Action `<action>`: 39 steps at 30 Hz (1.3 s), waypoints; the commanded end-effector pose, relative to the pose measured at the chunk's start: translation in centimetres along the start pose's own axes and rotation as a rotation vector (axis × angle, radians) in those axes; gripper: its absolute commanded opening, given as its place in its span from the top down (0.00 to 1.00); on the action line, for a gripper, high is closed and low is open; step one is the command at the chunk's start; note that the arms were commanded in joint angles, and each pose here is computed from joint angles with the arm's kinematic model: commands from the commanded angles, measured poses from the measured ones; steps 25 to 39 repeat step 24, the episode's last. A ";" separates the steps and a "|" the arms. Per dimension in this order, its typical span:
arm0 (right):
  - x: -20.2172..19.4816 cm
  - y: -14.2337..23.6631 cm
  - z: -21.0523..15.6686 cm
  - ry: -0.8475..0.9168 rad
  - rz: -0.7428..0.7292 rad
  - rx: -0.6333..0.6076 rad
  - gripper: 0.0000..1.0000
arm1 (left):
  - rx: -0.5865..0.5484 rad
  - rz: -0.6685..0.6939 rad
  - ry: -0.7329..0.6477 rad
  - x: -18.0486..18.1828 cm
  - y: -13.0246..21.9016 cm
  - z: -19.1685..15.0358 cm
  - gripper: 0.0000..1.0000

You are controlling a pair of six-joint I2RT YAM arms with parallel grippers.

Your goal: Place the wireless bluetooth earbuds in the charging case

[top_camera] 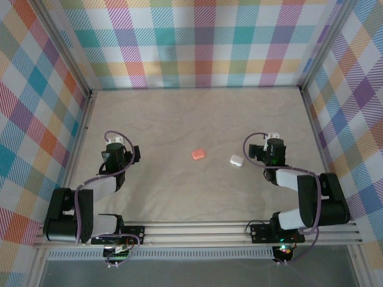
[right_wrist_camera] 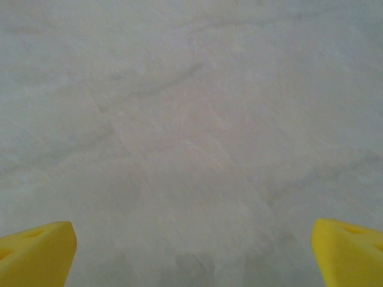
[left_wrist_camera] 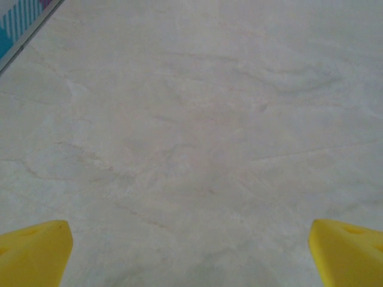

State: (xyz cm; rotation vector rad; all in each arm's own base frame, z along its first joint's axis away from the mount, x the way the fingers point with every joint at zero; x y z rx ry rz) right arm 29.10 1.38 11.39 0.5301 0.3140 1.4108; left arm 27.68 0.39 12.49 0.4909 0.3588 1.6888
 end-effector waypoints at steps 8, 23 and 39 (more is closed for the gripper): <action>-0.6 -1.3 2.1 -0.059 0.078 -0.196 0.00 | -0.118 -0.199 -0.022 -2.3 -3.6 1.3 0.00; -0.3 -1.4 2.1 -0.046 0.094 -0.179 0.00 | -0.113 -0.193 -0.023 -2.3 -3.6 1.3 0.00; -0.3 -1.3 2.1 -0.045 0.095 -0.183 0.00 | -0.111 -0.192 -0.023 -2.3 -3.6 1.3 0.00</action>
Point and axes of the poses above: each hand's point on the last joint's axis, 136 mm out from that joint toward the fingers, its own y axis back along the fingers, its own x axis along the line the jaws close on, z = x × y, the point moved 9 cm from there along y, back along the fingers, and after that the axes turned 8 degrees about -y, right-handed, at the moved point
